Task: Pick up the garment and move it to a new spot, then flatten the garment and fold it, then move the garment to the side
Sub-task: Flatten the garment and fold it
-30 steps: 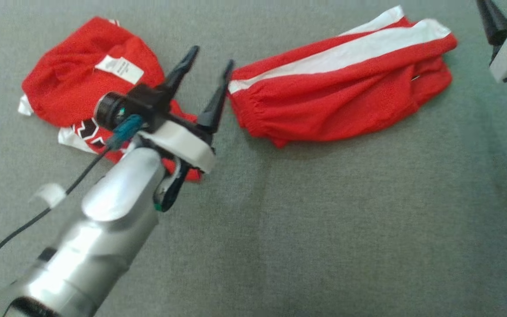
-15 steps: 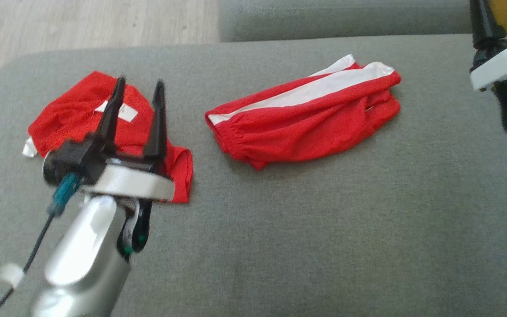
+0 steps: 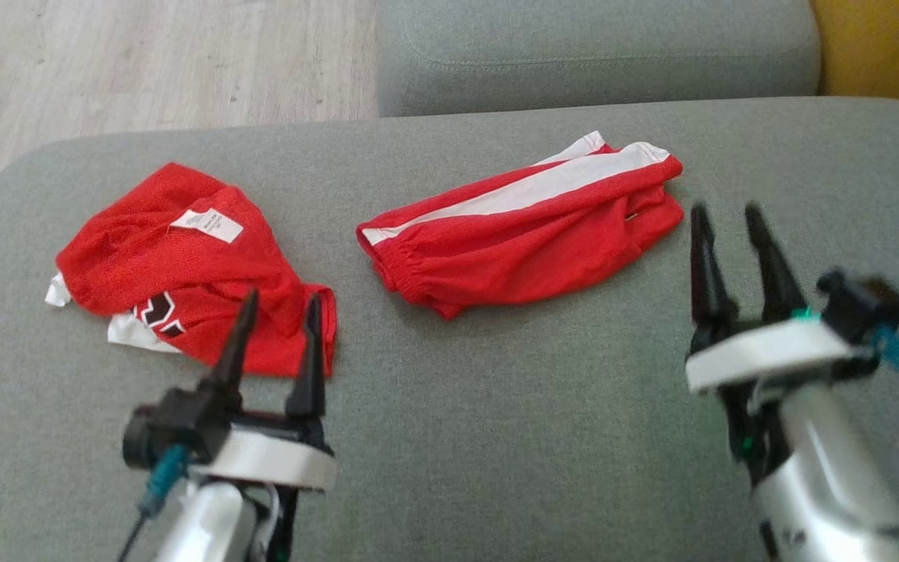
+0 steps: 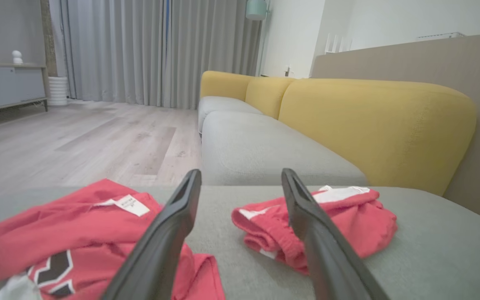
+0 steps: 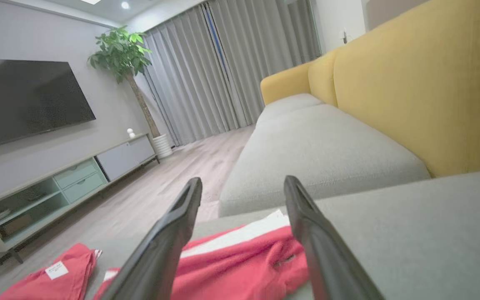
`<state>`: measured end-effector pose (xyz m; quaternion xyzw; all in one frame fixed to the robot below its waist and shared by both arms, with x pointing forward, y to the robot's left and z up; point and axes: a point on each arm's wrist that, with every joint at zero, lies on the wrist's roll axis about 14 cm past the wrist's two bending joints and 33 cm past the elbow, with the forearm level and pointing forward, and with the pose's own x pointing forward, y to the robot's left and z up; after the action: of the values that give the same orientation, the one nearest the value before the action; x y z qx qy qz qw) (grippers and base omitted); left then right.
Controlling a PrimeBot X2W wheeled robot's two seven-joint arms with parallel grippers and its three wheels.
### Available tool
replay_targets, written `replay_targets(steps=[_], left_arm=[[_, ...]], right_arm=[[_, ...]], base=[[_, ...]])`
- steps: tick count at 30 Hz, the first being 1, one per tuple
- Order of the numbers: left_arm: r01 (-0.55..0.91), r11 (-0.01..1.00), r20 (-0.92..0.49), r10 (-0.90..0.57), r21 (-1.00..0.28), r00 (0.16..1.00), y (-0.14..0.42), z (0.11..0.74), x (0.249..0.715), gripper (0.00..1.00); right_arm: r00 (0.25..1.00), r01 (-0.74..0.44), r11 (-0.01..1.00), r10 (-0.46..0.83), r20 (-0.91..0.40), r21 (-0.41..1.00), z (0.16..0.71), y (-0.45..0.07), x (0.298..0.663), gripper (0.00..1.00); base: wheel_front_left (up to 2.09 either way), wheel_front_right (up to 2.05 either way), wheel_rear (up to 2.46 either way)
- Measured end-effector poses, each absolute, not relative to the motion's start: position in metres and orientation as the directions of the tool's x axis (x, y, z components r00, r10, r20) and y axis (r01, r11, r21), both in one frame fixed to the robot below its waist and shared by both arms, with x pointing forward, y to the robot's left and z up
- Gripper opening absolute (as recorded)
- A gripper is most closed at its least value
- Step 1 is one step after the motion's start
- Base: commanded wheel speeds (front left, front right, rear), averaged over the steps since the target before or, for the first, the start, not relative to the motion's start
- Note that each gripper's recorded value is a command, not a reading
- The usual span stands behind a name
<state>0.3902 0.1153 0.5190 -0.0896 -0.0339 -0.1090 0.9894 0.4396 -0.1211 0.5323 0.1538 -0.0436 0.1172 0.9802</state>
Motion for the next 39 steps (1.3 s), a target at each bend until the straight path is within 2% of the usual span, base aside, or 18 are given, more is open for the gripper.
replay_targets(steps=[6,14,20,22,28,34,39], left_arm=[[0.207,0.957,0.034,-0.204,-0.204,0.978,0.110,0.497,0.375,1.00],[0.199,0.957,0.034,-0.196,-0.210,0.980,0.116,0.494,0.379,1.00],[0.200,0.957,0.030,-0.198,-0.210,0.980,0.117,0.492,0.389,1.00],[0.192,0.958,0.025,-0.191,-0.214,0.981,0.120,0.489,0.396,1.00],[0.167,0.964,-0.007,-0.172,-0.205,0.985,0.131,0.478,0.404,1.00],[0.141,0.967,-0.022,-0.149,-0.211,0.989,0.141,0.474,0.407,1.00],[0.114,0.971,-0.039,-0.124,-0.209,0.991,0.149,0.469,0.407,1.00]], right_arm=[[0.980,-0.194,0.935,0.201,0.007,0.298,0.486,-0.122,0.408,1.00],[0.980,-0.188,0.937,0.198,-0.004,0.293,0.482,-0.122,0.413,1.00],[0.979,-0.169,0.944,0.194,-0.061,0.283,0.476,-0.123,0.448,1.00],[0.980,-0.137,0.946,0.173,-0.100,0.295,0.472,-0.128,0.474,1.00],[0.965,0.000,0.938,0.090,-0.244,0.346,0.442,-0.146,0.518,1.00],[0.914,0.097,0.917,0.072,-0.400,0.387,0.402,-0.141,0.540,1.00],[0.865,0.146,0.904,0.080,-0.495,0.403,0.373,-0.132,0.543,1.00]], base=[[0.00,0.00,0.00],[0.00,0.00,0.00],[0.00,0.00,0.00],[0.00,0.00,0.00],[0.00,0.00,0.00],[0.00,0.00,0.00],[0.00,0.00,0.00]])
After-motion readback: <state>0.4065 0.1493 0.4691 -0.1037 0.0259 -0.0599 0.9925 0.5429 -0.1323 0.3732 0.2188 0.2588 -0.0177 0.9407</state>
